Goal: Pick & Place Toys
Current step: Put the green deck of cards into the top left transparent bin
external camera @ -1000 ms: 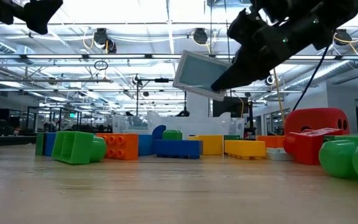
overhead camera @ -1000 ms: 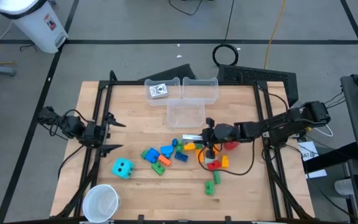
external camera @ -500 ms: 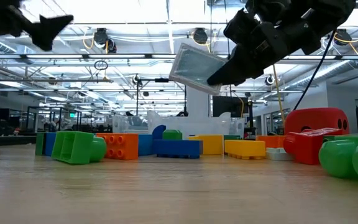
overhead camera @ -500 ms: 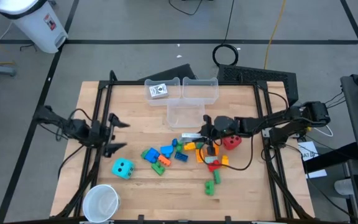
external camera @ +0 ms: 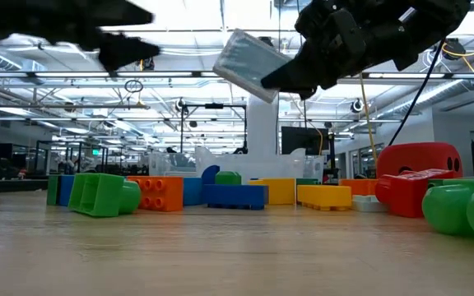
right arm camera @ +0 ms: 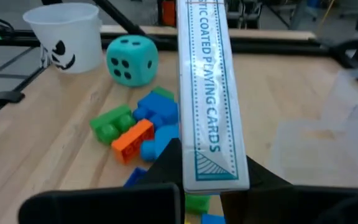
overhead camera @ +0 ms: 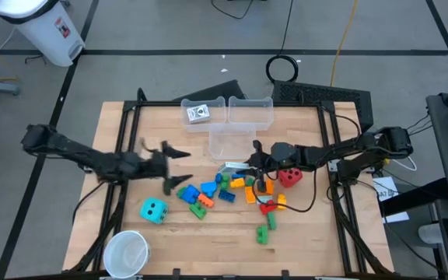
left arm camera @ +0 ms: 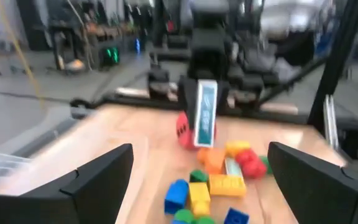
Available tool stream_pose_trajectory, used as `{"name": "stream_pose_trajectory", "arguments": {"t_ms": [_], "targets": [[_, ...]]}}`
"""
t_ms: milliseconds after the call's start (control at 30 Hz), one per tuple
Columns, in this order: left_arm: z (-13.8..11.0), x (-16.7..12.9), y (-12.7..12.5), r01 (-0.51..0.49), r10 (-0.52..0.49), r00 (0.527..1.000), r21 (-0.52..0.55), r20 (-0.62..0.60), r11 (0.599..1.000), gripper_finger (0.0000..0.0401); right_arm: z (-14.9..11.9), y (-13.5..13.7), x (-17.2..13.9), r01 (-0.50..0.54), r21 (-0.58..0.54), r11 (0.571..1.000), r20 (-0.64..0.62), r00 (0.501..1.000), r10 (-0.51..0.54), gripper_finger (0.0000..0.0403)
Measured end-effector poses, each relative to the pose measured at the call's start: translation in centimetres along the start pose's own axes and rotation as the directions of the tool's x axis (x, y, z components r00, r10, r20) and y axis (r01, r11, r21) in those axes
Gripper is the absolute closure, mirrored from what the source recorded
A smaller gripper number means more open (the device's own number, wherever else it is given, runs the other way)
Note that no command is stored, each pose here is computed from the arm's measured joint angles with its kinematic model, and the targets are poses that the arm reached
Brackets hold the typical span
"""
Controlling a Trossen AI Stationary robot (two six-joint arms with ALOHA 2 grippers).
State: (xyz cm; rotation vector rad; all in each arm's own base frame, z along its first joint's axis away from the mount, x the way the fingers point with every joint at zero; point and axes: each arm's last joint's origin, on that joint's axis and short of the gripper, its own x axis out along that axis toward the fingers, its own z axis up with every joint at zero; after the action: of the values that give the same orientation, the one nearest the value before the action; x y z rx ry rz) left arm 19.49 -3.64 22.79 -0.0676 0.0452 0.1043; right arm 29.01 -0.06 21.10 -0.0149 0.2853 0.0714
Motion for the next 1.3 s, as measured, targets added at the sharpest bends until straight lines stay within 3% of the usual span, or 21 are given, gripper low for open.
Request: {"name": "stream_pose_trajectory", "arguments": {"t_ms": [167,400,667,833,1067,1133,1300], "targets": [[1.3,4.9,-1.0,0.073,-0.069,0.996,0.062,-0.060,0.995,0.0022,0.2,-0.4,0.0,0.014,-0.009,1.000,0.022,1.000,-0.014,0.0376],[2.3,10.0,-0.6,0.056,-0.034,0.986,0.137,-0.163,0.989,0.0023,0.4,-0.5,-0.1,0.020,-0.009,1.000,0.038,0.999,-0.020,0.0376],[2.1,12.3,1.0,0.018,0.006,0.979,0.117,-0.202,0.993,0.0033,0.3,-0.5,0.0,0.016,-0.009,1.000,0.032,0.999,-0.016,0.0376],[2.1,12.4,1.8,0.052,-0.041,0.977,0.046,-0.209,0.998,0.0123,0.2,-0.5,0.0,0.015,-0.008,1.000,0.017,1.000,-0.015,0.0374],[2.1,12.4,2.5,0.073,-0.062,0.974,0.042,-0.217,0.996,0.0335,0.1,-0.5,0.0,0.026,-0.004,1.000,0.009,1.000,-0.025,0.0373],[2.6,12.1,2.7,0.075,-0.059,0.975,0.064,-0.216,0.995,0.0335,0.2,-0.6,0.0,0.051,-0.004,0.999,0.016,0.999,-0.051,0.0364],[5.2,9.8,3.9,-0.033,0.042,0.982,0.052,-0.182,0.998,0.0335,0.1,-1.1,-0.6,0.257,0.028,0.966,-0.025,0.966,-0.257,0.0301]]}}
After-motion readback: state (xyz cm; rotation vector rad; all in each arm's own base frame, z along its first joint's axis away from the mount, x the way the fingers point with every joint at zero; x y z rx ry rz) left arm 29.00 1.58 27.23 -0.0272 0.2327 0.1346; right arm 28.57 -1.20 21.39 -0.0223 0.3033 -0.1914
